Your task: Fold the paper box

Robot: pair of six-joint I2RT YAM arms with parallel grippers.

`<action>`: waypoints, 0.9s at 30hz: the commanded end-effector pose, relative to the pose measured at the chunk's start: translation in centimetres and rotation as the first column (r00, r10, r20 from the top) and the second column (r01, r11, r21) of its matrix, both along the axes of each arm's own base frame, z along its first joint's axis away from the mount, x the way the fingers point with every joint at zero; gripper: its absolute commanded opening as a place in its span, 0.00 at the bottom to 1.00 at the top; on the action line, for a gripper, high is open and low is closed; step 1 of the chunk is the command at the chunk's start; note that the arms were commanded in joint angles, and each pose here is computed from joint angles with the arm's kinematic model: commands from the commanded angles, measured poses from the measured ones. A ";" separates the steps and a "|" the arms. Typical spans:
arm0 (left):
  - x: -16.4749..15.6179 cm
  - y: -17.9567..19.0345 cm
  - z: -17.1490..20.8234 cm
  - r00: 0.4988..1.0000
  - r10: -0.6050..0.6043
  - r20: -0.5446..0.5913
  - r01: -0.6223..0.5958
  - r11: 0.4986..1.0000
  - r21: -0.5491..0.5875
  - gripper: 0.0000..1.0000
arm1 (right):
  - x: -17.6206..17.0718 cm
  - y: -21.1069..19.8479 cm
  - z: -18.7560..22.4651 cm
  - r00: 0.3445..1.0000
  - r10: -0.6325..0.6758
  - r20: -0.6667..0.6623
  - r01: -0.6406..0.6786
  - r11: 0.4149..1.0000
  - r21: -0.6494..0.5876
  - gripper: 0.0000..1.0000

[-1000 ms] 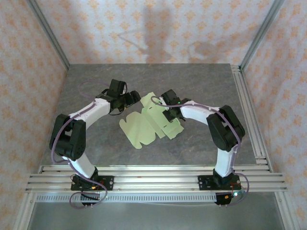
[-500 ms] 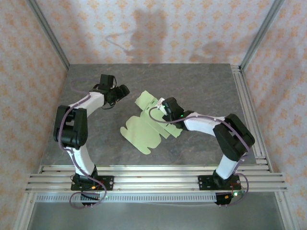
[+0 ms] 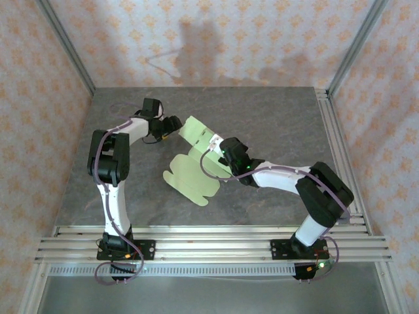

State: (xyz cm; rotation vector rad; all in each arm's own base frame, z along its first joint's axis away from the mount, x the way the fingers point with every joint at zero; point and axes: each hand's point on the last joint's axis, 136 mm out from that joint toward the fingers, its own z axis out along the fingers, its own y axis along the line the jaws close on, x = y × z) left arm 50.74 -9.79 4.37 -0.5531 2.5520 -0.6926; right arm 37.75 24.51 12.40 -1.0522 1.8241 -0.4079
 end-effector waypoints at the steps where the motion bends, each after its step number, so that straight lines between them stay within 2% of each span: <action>1: -1.5 -3.6 3.0 0.982 -0.168 0.087 0.172 0.984 -0.042 0.74 | 0.3 0.0 1.2 0.999 -0.012 0.034 0.012 1.000 -0.003 0.00; 5: -2.4 -4.7 3.8 0.966 -0.231 0.118 0.234 0.972 -0.020 0.73 | 0.5 0.0 1.2 0.999 -0.008 0.053 0.010 0.999 -0.044 0.00; 11: -3.4 -6.0 4.5 0.948 -0.269 0.173 0.278 0.960 -0.030 0.72 | 1.0 0.1 0.9 0.994 -0.002 0.106 0.021 0.985 -0.173 0.00; 22: -4.9 -5.9 2.5 0.947 -0.275 0.163 0.279 0.960 -0.001 0.72 | 2.0 -0.3 -0.6 0.989 -0.048 0.142 0.089 0.949 -0.303 0.00; 27: -5.1 -5.8 3.5 0.939 -0.278 0.203 0.281 0.960 0.015 0.73 | 2.4 -0.5 -1.1 0.976 -0.048 0.214 0.127 0.919 -0.372 0.00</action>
